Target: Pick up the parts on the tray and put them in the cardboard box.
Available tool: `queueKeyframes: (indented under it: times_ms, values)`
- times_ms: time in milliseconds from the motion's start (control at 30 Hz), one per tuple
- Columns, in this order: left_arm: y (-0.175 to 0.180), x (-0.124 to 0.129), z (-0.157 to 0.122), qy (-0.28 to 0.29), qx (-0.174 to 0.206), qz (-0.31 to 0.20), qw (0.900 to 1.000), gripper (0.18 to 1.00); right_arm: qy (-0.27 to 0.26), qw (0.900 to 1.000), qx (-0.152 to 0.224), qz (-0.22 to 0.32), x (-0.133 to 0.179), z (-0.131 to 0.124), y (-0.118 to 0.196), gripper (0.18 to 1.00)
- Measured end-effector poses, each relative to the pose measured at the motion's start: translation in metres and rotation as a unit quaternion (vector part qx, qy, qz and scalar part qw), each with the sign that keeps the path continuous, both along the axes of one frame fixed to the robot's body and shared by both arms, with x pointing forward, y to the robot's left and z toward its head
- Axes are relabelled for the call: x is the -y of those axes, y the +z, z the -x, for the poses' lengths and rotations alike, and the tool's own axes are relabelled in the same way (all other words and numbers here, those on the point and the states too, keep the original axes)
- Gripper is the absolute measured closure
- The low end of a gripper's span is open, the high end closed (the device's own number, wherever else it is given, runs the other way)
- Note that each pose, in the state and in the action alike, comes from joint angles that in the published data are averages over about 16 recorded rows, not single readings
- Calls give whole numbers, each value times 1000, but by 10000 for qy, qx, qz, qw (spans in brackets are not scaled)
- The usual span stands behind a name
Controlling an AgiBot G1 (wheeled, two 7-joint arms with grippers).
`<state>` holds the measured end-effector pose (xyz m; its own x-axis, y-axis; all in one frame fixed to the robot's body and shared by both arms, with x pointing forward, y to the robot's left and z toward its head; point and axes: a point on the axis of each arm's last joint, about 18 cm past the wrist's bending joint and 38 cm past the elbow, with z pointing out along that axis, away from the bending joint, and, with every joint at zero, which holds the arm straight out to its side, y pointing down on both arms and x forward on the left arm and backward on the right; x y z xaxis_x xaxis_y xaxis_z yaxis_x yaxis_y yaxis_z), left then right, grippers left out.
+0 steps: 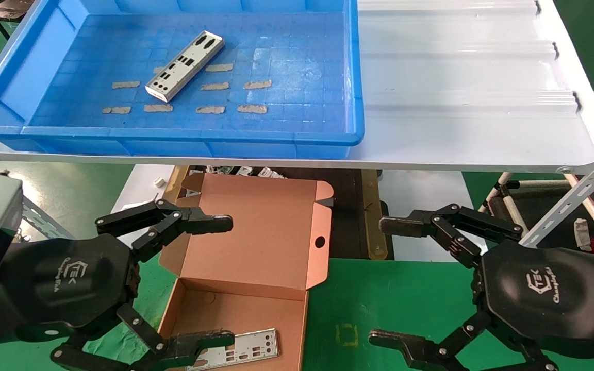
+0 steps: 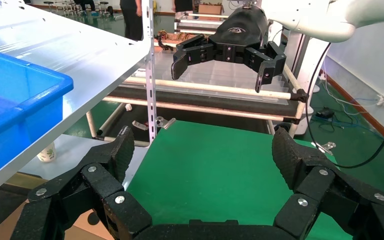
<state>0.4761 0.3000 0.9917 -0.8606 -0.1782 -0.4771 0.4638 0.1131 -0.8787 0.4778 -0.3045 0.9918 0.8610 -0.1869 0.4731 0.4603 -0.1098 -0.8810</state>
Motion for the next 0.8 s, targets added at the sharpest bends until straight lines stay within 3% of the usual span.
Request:
queueKeyframes:
  times_ms: [800]
  values:
    - [0,0,0,0,0,0,10000,184,0,10000,0,0,0,0,0,179]
